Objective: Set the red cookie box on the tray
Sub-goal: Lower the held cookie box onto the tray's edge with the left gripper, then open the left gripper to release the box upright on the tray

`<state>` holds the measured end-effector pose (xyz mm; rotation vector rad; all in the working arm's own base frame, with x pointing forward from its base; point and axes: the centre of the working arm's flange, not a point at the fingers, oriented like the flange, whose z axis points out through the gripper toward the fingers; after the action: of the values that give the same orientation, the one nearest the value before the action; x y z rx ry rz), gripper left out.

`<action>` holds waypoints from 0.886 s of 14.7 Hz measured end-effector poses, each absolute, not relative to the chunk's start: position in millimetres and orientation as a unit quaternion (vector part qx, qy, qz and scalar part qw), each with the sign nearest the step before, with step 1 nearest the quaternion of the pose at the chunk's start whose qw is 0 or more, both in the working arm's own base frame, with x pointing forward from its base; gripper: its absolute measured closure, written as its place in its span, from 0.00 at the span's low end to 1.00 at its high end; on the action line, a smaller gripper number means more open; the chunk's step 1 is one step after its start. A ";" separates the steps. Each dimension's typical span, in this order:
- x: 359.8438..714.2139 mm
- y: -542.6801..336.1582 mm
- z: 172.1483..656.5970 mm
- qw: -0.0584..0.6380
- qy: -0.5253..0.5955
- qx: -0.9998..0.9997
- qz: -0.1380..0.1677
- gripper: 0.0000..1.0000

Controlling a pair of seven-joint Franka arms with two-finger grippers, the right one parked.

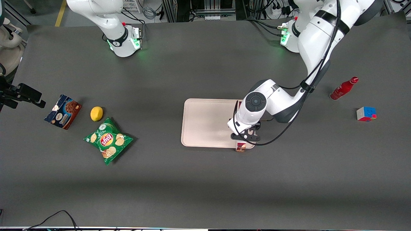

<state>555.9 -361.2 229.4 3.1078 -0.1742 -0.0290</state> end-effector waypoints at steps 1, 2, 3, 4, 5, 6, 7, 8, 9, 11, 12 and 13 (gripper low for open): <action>556.1 -361.2 229.6 0.014 -0.056 0.998 -0.009 0.01; 556.4 -361.1 229.8 0.015 -0.055 0.998 -0.009 0.00; 556.6 -360.7 229.8 0.015 -0.055 0.998 -0.009 0.00; 556.9 -360.4 229.8 0.015 -0.055 0.998 -0.009 0.00; 557.1 -360.1 229.8 0.015 -0.054 0.998 -0.009 0.00; 557.3 -359.8 229.9 0.015 -0.054 0.998 -0.009 0.00; 558.0 -359.5 230.4 0.015 -0.054 0.998 -0.008 0.00; 559.0 -359.0 231.5 0.015 -0.053 0.998 -0.007 0.00; 560.8 -358.6 234.2 0.016 -0.052 0.999 -0.004 0.00; 566.8 -358.1 250.9 0.017 -0.049 0.999 0.009 0.00; 568.7 -356.9 264.3 0.012 -0.049 0.999 0.015 0.00; 569.9 -355.0 280.1 0.005 -0.048 0.999 0.021 0.00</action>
<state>569.9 -355.0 280.1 3.1274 -0.1496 0.0657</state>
